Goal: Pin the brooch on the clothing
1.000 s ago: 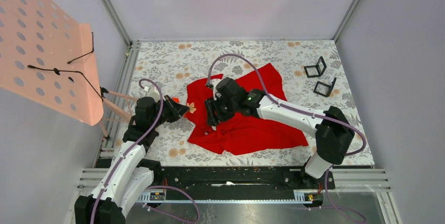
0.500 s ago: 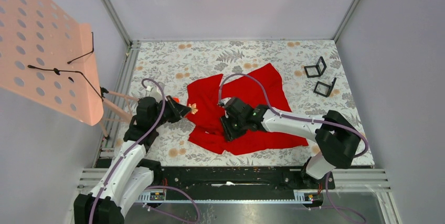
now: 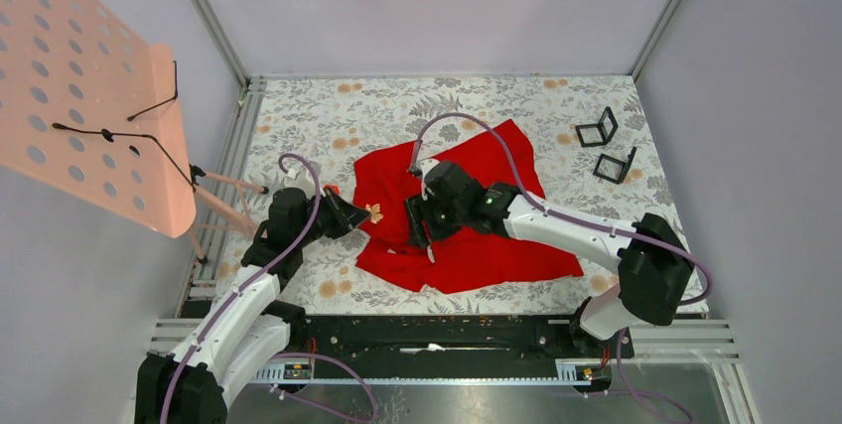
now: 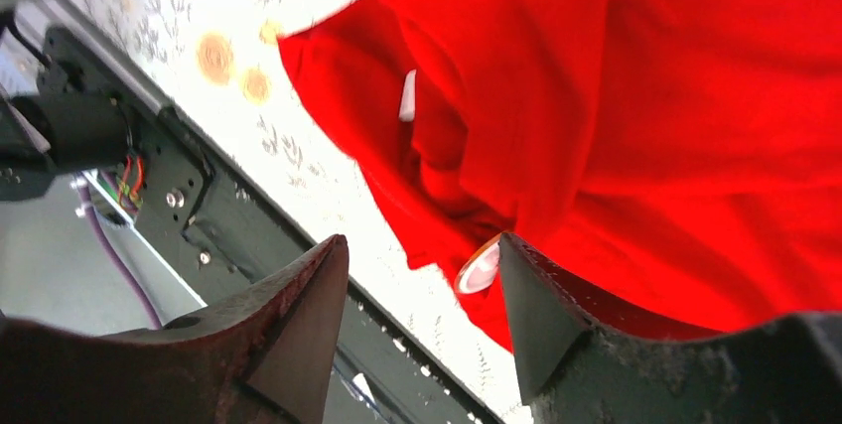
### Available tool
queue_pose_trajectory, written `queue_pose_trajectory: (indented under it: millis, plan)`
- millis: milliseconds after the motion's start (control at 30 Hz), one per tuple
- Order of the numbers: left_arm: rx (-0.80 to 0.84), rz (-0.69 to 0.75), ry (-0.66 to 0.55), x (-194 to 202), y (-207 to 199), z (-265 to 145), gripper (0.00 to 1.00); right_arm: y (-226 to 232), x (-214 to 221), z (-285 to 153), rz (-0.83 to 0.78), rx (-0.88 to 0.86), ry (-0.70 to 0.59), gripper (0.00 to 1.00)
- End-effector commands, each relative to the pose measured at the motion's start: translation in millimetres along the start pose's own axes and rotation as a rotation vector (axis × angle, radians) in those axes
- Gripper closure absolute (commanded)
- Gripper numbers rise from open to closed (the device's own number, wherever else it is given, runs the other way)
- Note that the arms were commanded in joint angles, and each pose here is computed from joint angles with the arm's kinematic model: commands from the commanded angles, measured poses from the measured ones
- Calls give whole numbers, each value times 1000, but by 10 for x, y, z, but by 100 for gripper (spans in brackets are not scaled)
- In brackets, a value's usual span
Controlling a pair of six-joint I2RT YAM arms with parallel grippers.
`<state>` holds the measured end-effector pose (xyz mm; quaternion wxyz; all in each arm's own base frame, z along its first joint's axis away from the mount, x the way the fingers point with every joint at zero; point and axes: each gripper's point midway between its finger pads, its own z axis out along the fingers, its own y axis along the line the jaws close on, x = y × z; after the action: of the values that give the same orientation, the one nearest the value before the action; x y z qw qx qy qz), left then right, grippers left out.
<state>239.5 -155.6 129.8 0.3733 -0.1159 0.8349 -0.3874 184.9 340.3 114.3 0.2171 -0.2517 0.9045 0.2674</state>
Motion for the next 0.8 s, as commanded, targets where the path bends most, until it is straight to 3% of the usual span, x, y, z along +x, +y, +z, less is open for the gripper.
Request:
queue_pose_trajectory:
  millis: [0, 267, 533, 767]
  plan:
    - [28, 7, -84, -204, -97, 38, 100, -167, -412, -32, 44, 0, -76, 35]
    - [10, 6, -74, -194, -47, 95, 100, -296, -773, 409, 106, -109, -87, 38]
    - [-10, 0, -50, -140, 11, 160, 100, -522, -839, 724, 107, -50, -90, 40]
    - [-18, 4, -36, -110, 22, 233, 100, -568, -830, 894, 108, -45, -75, 57]
